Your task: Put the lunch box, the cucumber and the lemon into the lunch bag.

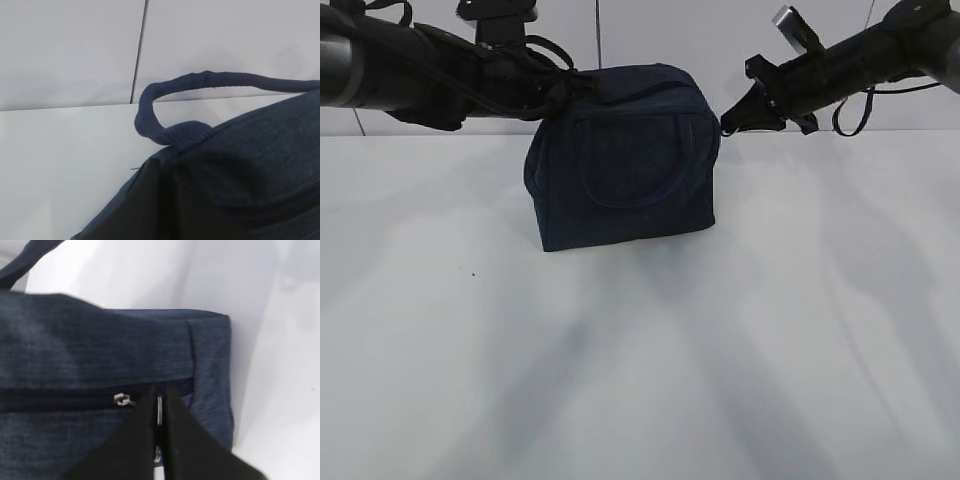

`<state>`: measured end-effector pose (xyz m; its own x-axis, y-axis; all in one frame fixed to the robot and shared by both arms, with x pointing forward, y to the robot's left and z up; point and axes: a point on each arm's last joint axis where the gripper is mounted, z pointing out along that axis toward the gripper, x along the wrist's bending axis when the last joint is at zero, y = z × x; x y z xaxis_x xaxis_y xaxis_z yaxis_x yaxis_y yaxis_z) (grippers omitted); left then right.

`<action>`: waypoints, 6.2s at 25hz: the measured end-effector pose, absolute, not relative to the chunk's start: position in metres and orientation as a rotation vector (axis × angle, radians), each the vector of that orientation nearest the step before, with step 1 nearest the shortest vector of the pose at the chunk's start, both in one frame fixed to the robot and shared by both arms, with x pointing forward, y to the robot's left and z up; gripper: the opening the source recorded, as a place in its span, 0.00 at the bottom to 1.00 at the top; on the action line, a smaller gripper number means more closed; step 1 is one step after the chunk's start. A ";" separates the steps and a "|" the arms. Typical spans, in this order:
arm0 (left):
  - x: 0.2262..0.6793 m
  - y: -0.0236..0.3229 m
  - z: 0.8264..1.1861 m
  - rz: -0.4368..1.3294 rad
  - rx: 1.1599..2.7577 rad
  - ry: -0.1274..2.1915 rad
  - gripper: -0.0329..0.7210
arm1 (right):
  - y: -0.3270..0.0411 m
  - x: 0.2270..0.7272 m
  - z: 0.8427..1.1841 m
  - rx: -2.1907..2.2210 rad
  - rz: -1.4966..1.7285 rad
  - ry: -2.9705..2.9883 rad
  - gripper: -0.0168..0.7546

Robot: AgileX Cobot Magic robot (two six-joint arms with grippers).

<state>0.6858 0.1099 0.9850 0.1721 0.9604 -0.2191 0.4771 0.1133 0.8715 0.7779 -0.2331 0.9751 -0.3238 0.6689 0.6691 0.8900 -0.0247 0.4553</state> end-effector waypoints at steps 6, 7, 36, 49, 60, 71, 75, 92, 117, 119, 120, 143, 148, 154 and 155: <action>0.686 0.109 0.986 0.638 1.508 1.440 0.04 | -0.243 0.782 0.975 -1.770 -1.271 -1.908 0.03; 0.686 0.109 0.986 0.636 1.508 1.439 0.04 | -0.243 0.782 0.975 -1.782 -1.267 -1.896 0.03; 0.684 0.103 0.985 0.570 1.542 1.409 0.04 | -0.244 0.793 0.941 -2.052 -1.128 -1.271 0.03; 0.684 0.103 0.985 0.569 1.542 1.409 0.04 | -0.245 0.795 0.915 -2.033 -1.121 -1.359 0.03; 0.684 0.103 0.985 0.597 1.580 1.371 0.04 | -0.243 0.794 0.916 -1.974 -1.148 -1.427 0.03; 0.688 0.109 0.990 0.798 1.635 1.279 0.04 | -0.240 0.787 0.918 -1.832 -1.154 -1.548 0.03; 0.688 0.110 0.989 0.805 1.632 1.282 0.04 | -0.241 0.787 0.917 -1.831 -1.151 -1.591 0.04; 0.686 0.106 0.987 0.732 1.672 1.263 0.06 | -0.248 0.795 0.981 -1.754 -1.352 -1.932 0.42; 0.652 0.129 1.015 0.450 2.230 0.778 0.49 | -0.253 0.794 0.991 -1.591 -1.389 -2.307 0.42; 0.649 0.133 1.023 0.517 2.287 0.712 0.49 | -0.253 0.794 0.990 -1.561 -1.393 -2.346 0.42; 0.648 0.135 1.025 0.539 2.307 0.690 0.49 | -0.253 0.794 0.990 -1.542 -1.395 -2.370 0.42; 0.632 0.178 1.083 0.639 2.251 0.847 0.49 | -0.283 0.758 1.102 -1.777 -1.255 -2.691 0.42; 0.625 0.180 1.097 0.630 2.189 0.908 0.49 | -0.285 0.729 1.141 -1.826 -1.237 -2.697 0.42; 0.605 0.184 1.122 0.578 2.138 0.968 0.49 | -0.287 0.698 1.171 -1.846 -1.220 -2.719 0.42; 0.601 0.186 1.124 0.548 2.139 0.991 0.49 | -0.288 0.692 1.176 -1.853 -1.208 -2.730 0.42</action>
<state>0.6011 0.1857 1.1242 0.6166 0.7832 0.0796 0.4844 -0.4573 0.7458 0.6919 -0.2876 1.1759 -0.3943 0.9165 0.0680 0.6664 0.2342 0.7078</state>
